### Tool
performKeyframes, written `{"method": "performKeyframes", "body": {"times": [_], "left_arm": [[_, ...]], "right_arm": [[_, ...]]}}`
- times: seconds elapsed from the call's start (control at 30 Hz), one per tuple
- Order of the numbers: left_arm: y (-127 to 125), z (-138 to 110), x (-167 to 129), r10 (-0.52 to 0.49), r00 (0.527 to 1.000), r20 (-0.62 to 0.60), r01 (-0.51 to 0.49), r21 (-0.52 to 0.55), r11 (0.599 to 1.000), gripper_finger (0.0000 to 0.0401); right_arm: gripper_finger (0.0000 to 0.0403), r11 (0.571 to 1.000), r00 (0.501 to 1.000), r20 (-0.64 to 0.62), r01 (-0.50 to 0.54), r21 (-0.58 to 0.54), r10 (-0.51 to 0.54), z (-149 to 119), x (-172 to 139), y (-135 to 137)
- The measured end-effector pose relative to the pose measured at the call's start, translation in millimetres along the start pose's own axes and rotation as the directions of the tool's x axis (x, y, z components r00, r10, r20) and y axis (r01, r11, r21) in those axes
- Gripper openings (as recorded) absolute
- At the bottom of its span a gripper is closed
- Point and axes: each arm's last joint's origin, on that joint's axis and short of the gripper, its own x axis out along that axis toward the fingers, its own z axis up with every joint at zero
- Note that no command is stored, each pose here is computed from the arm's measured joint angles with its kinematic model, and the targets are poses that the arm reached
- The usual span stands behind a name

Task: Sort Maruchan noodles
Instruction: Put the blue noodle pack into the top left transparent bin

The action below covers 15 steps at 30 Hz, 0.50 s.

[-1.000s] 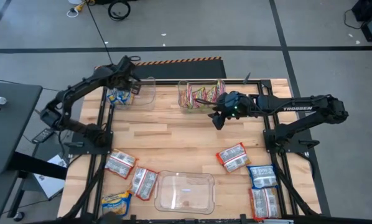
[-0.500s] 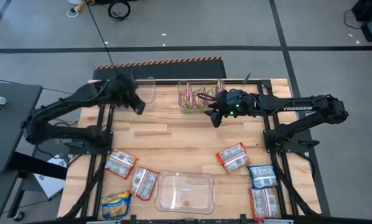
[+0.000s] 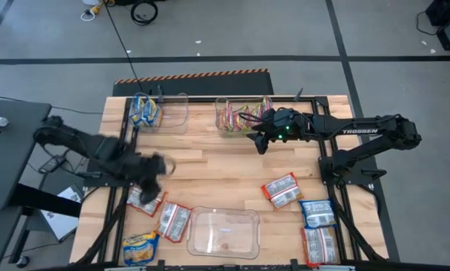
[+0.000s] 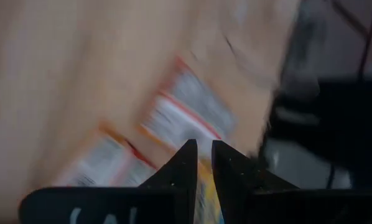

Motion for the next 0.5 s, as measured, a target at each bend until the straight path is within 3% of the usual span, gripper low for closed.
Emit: {"method": "performKeyframes", "body": {"times": [0.23,0.5], "left_arm": [[-47.6,-55.4,14.0,-0.068,0.987,-0.148,0.078,0.068,0.995,0.0053],[-73.0,-103.6,43.6,-0.032,0.96,-0.279,0.05,0.059,0.997,0.0092]], "right_arm": [[0.0213,1.0,1.0,0.014,-0.007,0.003,0.007,1.4,0.0,0.7],[0.0213,1.0,0.998,0.056,-0.028,0.011,0.028,5.5,-0.3,2.7]]}}
